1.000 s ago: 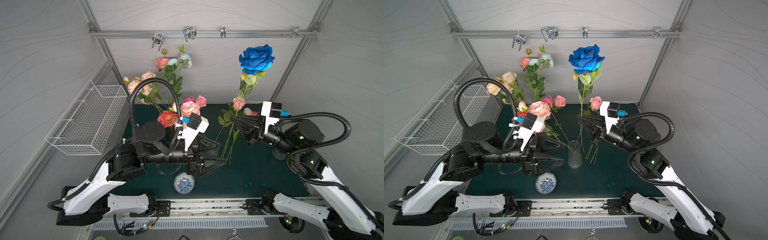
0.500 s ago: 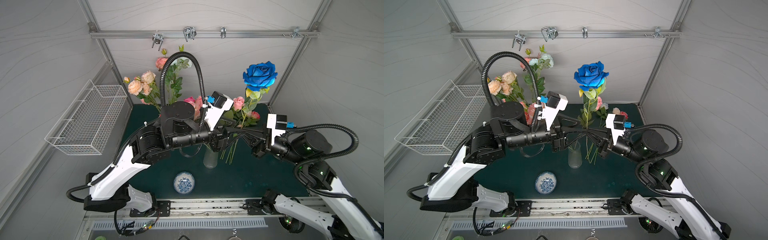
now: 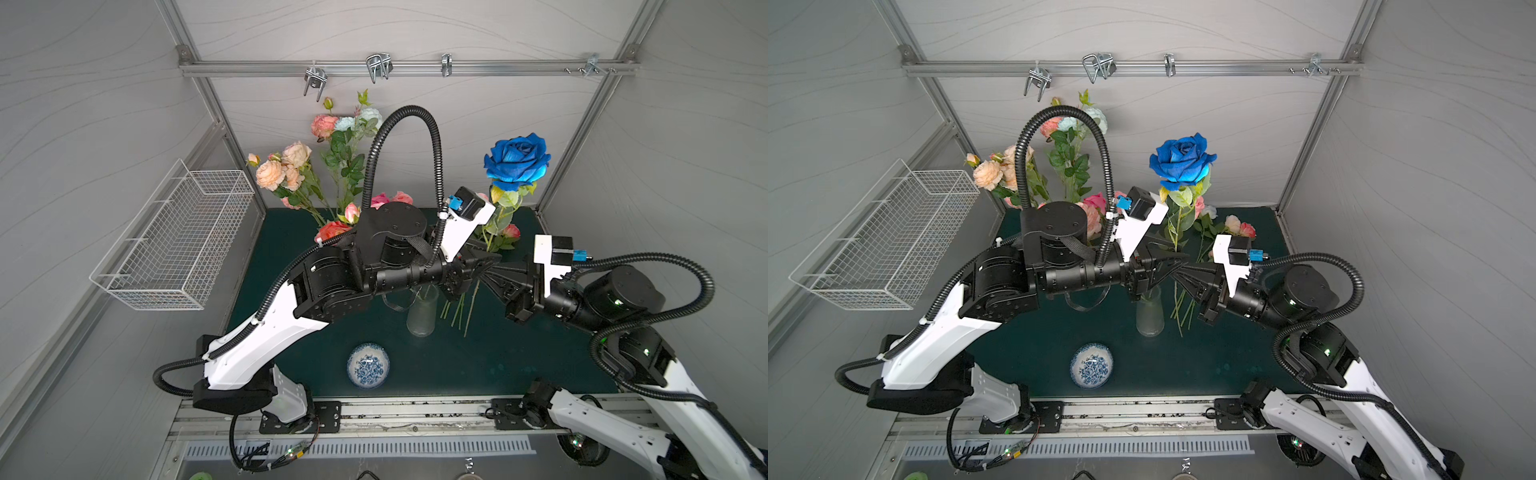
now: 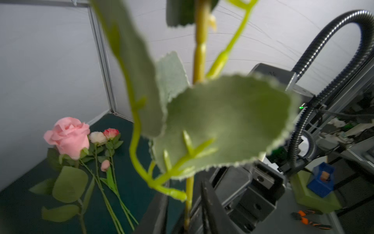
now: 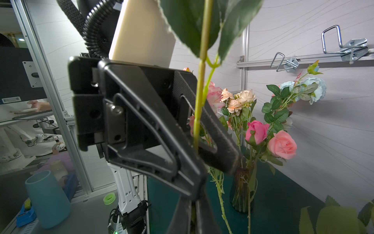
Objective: Arrange flowers in a vase
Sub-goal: Pass the flower.
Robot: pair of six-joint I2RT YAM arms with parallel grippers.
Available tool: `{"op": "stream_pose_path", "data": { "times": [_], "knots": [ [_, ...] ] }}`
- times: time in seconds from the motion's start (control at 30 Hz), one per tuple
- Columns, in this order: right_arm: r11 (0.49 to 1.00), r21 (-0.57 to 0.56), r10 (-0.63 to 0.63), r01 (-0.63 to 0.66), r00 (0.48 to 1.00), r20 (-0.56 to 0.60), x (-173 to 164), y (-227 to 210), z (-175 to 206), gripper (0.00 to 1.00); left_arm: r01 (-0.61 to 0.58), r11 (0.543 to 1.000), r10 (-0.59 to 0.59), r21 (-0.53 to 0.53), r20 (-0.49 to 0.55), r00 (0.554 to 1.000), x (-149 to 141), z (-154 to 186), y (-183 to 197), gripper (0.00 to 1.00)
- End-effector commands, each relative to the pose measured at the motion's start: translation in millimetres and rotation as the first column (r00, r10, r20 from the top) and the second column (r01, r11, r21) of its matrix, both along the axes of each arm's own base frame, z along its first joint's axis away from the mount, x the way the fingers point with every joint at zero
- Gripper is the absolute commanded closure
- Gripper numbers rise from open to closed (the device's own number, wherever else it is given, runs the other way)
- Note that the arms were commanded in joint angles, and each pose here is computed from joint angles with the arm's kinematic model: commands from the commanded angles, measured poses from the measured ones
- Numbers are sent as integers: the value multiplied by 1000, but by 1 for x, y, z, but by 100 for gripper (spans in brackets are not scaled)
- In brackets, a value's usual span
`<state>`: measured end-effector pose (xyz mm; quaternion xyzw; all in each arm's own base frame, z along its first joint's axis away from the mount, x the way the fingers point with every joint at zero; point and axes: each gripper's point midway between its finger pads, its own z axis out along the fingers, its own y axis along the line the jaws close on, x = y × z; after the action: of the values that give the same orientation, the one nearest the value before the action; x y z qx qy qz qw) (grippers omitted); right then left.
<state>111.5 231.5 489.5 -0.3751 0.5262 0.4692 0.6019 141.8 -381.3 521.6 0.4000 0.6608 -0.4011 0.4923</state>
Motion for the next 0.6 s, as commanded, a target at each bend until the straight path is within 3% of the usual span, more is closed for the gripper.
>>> {"op": "stream_pose_path", "data": {
  "times": [0.0,0.13,0.17,0.23,0.33,0.57],
  "knots": [
    [1000,-10,-4,4,1000,-8,1,1,-5,100,-22,999,25,-41,63,998,1,21,6,81],
    [999,-18,-30,29,999,-16,5,0,-8,100,-34,999,38,-41,88,995,1,24,7,100],
    [999,-18,-32,31,999,-15,5,-1,-8,97,-35,999,39,-41,96,995,0,25,6,100],
    [998,-20,-58,58,998,-16,7,-5,-8,70,-50,998,54,-30,128,990,0,25,5,100],
    [991,3,-137,137,991,-1,9,-22,-6,48,-101,995,101,-11,198,975,2,29,6,100],
    [957,79,-281,278,959,33,-7,-75,3,40,-218,976,213,-19,318,924,13,48,18,100]
  ]
}}
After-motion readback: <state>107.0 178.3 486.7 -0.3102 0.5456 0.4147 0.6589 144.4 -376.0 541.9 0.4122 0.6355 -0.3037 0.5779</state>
